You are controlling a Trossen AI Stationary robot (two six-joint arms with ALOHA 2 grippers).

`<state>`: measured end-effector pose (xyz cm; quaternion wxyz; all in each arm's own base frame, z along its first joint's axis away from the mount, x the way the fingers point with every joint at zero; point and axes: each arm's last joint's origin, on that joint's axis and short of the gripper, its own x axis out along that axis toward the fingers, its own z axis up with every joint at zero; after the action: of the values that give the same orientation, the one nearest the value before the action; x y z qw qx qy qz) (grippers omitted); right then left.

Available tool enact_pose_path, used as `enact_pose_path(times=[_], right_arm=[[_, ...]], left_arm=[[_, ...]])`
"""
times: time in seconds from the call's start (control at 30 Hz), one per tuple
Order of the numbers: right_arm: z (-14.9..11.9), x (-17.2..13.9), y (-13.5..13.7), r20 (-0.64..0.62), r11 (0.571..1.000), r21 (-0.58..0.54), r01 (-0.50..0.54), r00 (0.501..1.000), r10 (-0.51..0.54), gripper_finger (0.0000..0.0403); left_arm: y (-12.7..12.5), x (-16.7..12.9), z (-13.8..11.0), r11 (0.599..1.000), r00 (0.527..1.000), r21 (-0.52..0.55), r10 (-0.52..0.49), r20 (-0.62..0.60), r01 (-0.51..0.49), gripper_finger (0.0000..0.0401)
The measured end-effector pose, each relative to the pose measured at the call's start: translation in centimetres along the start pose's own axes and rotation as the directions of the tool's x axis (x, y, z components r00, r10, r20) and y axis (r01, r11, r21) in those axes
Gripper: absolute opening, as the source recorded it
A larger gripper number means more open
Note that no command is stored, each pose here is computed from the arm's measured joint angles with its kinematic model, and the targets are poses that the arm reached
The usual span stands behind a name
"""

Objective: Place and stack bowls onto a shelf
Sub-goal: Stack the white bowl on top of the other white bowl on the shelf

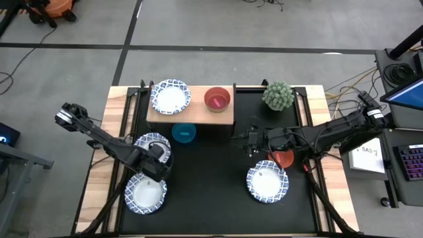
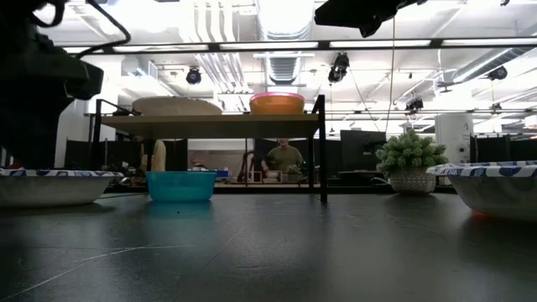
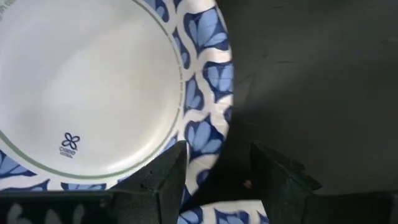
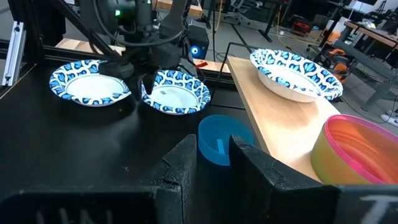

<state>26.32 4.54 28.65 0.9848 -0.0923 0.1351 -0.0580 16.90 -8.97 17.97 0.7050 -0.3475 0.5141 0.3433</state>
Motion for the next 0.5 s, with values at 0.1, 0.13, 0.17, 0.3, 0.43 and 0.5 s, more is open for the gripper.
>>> enact_pose_path(times=[0.1, 0.13, 0.17, 0.3, 0.43, 0.5], right_arm=[[-0.1, 0.0, 0.0, -0.003, 1.0, -0.001, 0.0, 1.0, 0.0, 0.0086], [-0.1, 0.0, 0.0, -0.003, 1.0, -0.001, 0.0, 1.0, 0.0, 0.0086], [-0.1, 0.0, 0.0, -0.004, 1.0, -0.001, 0.0, 1.0, 0.0, 0.0086], [-0.1, 0.0, 0.0, -0.004, 1.0, -0.002, 0.0, 1.0, 0.0, 0.0086], [-0.1, 0.0, 0.0, -0.004, 1.0, -0.002, 0.0, 1.0, 0.0, 0.0086], [-0.1, 0.0, 0.0, -0.004, 1.0, -0.002, 0.0, 1.0, 0.0, 0.0086]], left_arm=[[-0.2, 0.7, -0.1, 0.999, 0.999, 0.013, 0.037, 0.0, -0.037, 0.0159], [-0.2, 0.9, -0.1, 0.999, 0.999, 0.017, 0.048, 0.0, -0.048, 0.0159], [-0.3, 1.1, -0.2, 0.998, 0.998, 0.021, 0.059, 0.0, -0.059, 0.0159], [-0.5, 1.7, -0.3, 0.995, 0.996, 0.049, 0.087, 0.005, -0.087, 0.0157], [-0.6, 2.0, -0.4, 0.993, 0.995, 0.061, 0.098, 0.005, -0.098, 0.0143], [-0.6, 2.0, -0.4, 0.993, 0.995, 0.071, 0.095, 0.005, -0.095, 0.0129]])
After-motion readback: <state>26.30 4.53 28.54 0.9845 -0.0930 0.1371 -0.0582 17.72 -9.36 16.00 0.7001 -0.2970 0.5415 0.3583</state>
